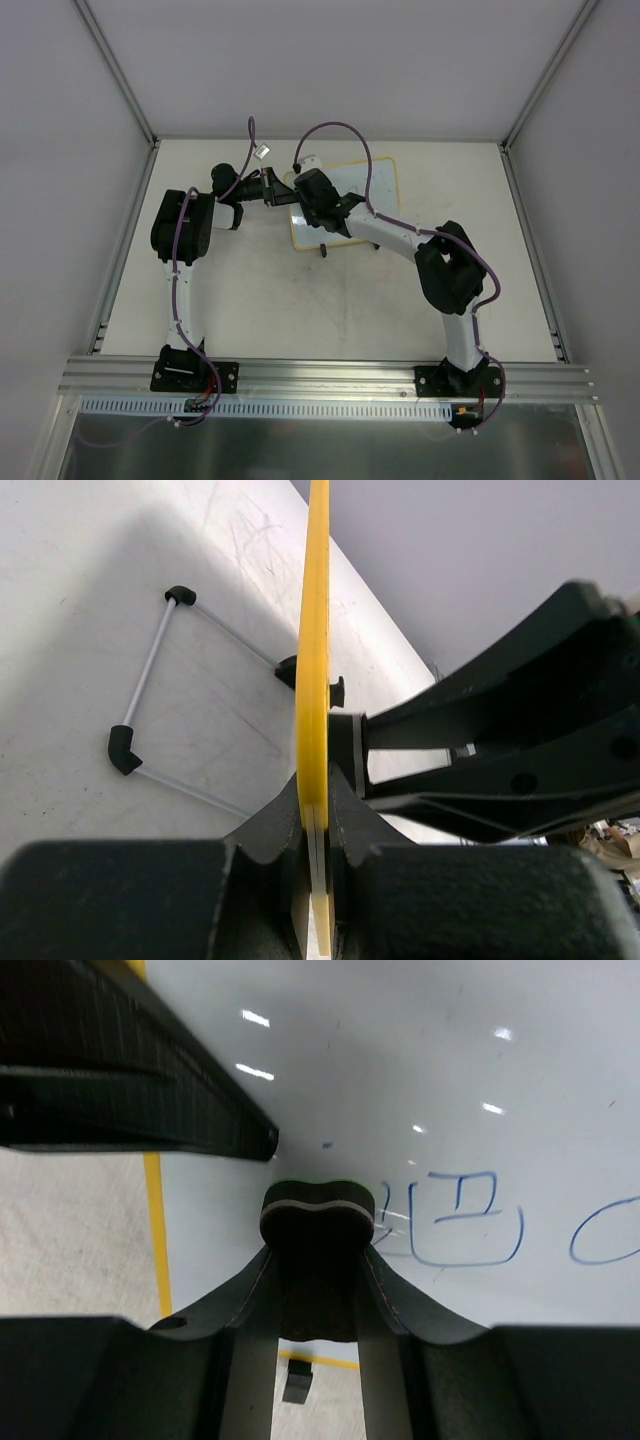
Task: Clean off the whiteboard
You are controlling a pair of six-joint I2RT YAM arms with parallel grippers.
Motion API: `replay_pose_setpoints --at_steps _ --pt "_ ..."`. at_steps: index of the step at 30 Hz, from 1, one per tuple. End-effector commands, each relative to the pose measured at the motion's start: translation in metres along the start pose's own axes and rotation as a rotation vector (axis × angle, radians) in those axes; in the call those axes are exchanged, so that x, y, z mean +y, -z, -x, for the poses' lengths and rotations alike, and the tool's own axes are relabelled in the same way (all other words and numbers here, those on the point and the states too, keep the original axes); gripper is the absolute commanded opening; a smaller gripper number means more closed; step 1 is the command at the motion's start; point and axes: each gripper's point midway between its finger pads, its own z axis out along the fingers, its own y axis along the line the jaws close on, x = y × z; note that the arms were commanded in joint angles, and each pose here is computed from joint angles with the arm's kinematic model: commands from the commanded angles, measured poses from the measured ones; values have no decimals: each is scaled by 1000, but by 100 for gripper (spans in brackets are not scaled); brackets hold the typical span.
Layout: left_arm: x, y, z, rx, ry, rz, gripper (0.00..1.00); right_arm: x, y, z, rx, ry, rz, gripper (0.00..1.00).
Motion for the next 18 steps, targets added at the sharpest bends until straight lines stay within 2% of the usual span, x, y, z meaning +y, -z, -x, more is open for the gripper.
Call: replay_pose_setpoints --at_steps 1,5,8,15,17,18 --pt "-28 -6 2 26 -307 -101 0 -10 -2 -72 191 14 -54 1" --pt "-28 -6 2 27 -307 -102 0 -12 0 -97 237 -11 -69 1" --pt "-29 -7 2 30 -308 -105 0 -16 -2 -98 236 -9 -88 0" --pt "-29 -6 1 32 -310 -106 0 -21 -5 -58 167 -35 -72 0" --pt "-29 -7 1 34 -310 -108 0 -26 -6 -27 114 -60 -56 0" --pt "-29 -7 1 34 -310 -108 0 -30 -7 -26 114 -65 -61 0"
